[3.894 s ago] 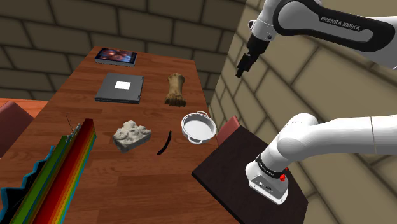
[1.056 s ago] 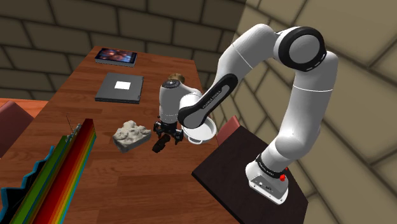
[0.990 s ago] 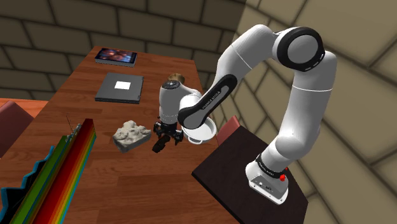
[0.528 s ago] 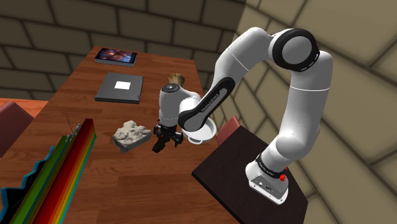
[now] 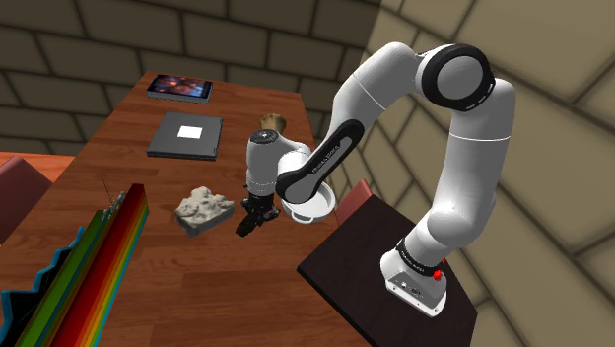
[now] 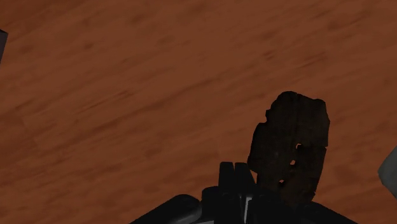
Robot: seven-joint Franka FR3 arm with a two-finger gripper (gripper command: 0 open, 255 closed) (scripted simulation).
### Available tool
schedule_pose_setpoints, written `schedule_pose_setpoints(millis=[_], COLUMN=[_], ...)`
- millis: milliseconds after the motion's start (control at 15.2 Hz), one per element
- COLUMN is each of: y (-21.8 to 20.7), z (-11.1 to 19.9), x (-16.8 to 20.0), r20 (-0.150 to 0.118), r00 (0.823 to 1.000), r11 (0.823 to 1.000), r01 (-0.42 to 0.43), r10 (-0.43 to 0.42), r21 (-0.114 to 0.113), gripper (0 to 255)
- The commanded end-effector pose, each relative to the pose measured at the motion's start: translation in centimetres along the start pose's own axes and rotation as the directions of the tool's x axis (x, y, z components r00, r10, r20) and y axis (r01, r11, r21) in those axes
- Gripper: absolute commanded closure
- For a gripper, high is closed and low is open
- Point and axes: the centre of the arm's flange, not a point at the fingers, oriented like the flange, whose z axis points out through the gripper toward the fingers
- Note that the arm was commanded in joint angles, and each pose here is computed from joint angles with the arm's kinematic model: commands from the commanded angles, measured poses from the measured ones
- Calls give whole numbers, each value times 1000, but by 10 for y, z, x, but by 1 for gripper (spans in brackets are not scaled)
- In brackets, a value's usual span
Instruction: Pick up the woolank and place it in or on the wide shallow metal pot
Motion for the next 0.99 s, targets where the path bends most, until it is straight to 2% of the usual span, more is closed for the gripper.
schedule_pose_setpoints(millis=[0,198,264,462,528,924], y=[0,0,0,-17,-19,-22], z=[0,0,0,-8,-9,22], x=[0,0,0,36,42,40], r20=[0,0,0,54,64,64], r00=[1000,1000,1000,998,998,998], r11=[1000,1000,1000,998,997,997], r01=[0,0,0,-19,-23,-23], r10=[0,0,0,16,18,18], r21=[0,0,0,67,78,78], gripper=[255,255,0,0,0,0])
